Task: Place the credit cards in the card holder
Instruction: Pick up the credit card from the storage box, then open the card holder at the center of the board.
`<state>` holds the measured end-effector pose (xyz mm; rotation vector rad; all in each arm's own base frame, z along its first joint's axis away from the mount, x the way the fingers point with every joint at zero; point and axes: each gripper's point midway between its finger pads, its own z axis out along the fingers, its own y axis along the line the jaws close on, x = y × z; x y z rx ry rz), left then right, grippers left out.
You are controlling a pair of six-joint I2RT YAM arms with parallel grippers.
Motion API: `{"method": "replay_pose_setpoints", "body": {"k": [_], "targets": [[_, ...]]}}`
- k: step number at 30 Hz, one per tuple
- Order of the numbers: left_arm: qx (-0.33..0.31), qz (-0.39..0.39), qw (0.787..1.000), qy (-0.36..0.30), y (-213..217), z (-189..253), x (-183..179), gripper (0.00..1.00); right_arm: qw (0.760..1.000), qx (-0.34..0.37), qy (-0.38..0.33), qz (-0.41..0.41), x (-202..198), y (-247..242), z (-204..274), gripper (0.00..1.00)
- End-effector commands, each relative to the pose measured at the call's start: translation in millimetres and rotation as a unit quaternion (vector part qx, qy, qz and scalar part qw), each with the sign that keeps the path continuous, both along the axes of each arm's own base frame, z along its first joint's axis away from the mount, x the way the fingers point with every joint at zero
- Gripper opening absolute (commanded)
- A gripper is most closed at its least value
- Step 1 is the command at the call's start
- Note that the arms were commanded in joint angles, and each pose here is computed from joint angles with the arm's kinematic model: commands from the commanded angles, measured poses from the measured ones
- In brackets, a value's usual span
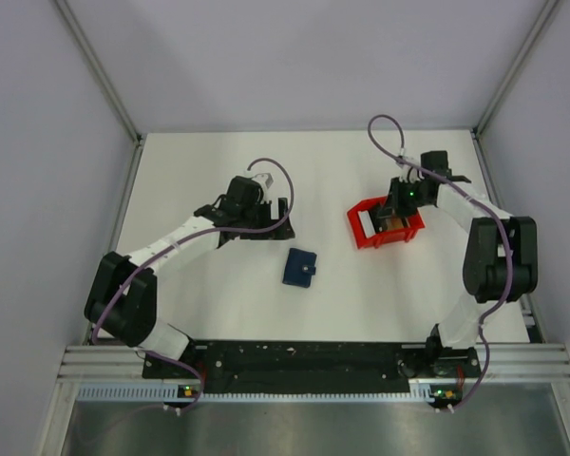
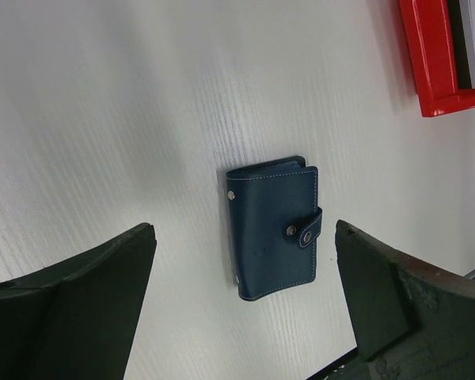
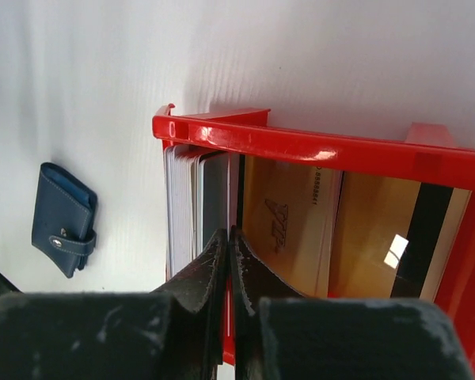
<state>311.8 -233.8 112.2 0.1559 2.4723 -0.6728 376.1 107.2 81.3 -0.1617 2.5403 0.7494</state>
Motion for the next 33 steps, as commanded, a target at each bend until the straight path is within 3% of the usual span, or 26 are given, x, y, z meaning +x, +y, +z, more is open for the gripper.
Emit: {"method": "replay_pose_setpoints", "body": {"k": [1,7,11,15,22,27,33], "targets": [[-0.016,-0.004,0.999,-0.027,-6.3,17.8,13.3,0.98,0.997,0.0,-0.073,-0.016,21.1,-4.1,53.9,0.0],[-0.012,0.005,0.999,-0.031,-2.2,19.1,11.6,0.98,0.991,-0.041,-0.111,-0.056,22.8,-21.0,78.8,0.0],[-0.005,0.031,0.999,-0.034,6.1,20.4,11.4,0.98,0.988,-0.018,-0.143,-0.061,13.5,-7.6,113.2,0.0],[0.038,0.131,0.99,-0.041,39.4,15.8,16.3,0.98,0.986,-0.012,-0.154,-0.063,-8.0,37.2,128.1,0.0],[0.051,0.29,0.955,-0.033,96.5,17.5,3.3,0.98,0.983,0.091,-0.118,-0.109,-66.3,159.3,103.9,0.0],[0.033,0.329,0.943,-0.045,115.6,23.7,-14.0,0.98,0.987,0.076,-0.096,-0.106,-82.9,208.0,74.1,0.0],[0.018,0.329,0.942,-0.059,120.7,26.5,-25.0,0.98,0.991,0.043,-0.081,-0.101,-82.7,220.7,40.7,0.0]]}}
